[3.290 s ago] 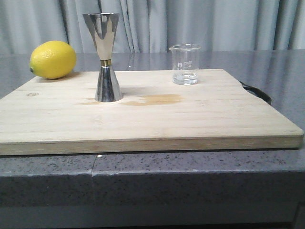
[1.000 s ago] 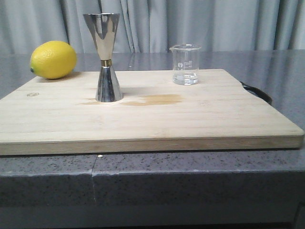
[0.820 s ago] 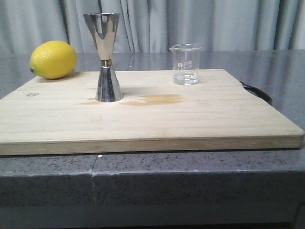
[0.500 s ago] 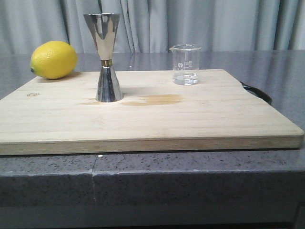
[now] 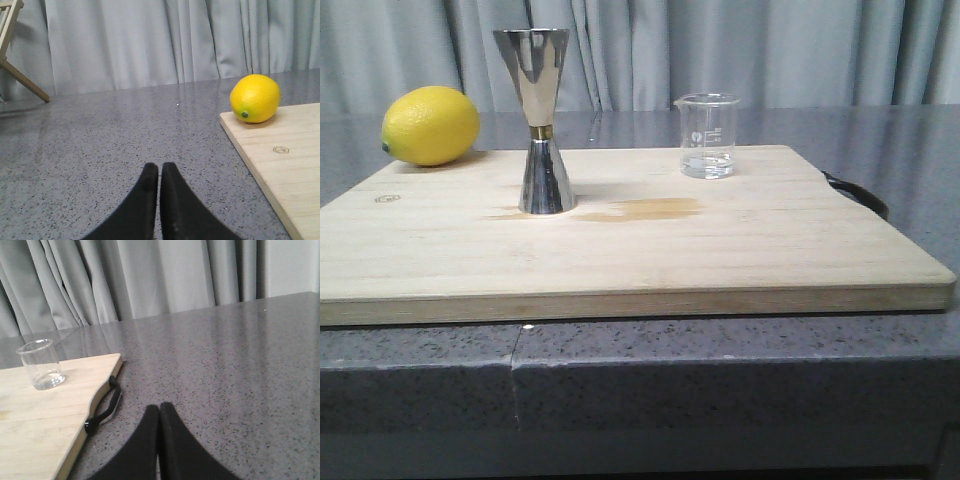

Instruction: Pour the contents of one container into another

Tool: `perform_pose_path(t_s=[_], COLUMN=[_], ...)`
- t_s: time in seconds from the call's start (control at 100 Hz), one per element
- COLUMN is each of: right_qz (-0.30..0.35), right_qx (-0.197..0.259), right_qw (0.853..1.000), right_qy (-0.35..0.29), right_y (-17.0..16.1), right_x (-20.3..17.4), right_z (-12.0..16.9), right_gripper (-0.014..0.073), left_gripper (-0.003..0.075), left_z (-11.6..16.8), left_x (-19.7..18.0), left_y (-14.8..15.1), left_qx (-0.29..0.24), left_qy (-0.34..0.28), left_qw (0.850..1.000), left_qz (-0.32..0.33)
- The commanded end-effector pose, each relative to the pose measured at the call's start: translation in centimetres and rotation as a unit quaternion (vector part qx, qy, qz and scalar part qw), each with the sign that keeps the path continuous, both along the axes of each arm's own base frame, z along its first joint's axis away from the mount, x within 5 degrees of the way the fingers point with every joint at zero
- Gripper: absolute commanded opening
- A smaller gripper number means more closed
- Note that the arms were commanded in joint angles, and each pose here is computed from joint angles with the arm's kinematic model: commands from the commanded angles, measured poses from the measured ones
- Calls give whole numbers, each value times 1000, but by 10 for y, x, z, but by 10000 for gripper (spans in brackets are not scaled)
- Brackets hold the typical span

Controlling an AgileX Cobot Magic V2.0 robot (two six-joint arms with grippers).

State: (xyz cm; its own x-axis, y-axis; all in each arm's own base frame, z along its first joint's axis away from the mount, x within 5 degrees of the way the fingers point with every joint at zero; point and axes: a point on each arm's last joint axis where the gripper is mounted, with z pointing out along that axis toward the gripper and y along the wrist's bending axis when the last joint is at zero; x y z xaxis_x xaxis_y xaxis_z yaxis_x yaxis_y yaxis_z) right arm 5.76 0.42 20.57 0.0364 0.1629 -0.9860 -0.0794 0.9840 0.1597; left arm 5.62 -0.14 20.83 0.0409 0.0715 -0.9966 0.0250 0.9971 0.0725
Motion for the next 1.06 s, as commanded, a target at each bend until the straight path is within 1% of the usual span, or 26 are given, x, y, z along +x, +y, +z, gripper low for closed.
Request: perform_pose_path(t_s=[0.0, 0.1, 0.23, 1.05], right_qz=[-2, -2, -4, -4], right_qx=[11, 14, -8, -8], right_qw=[1000, 1000, 1000, 1000], right_qy=[-20, -24, -27, -24], right_y=[0, 0, -1, -1], right_x=[0, 0, -1, -1], right_z=[-2, -1, -1, -2], right_gripper=[-71, -71, -71, -71], left_gripper=[-20, -19, -19, -19], left_z=[-5, -5, -5, -5], left_x=[-1, -1, -1, -1], left_y=[0, 0, 0, 0], left_qx=[-5, -5, -5, -5], left_qy=[-30, -30, -30, -30], left_qw=[1000, 1000, 1000, 1000], left_qz=[-2, -2, -2, -2])
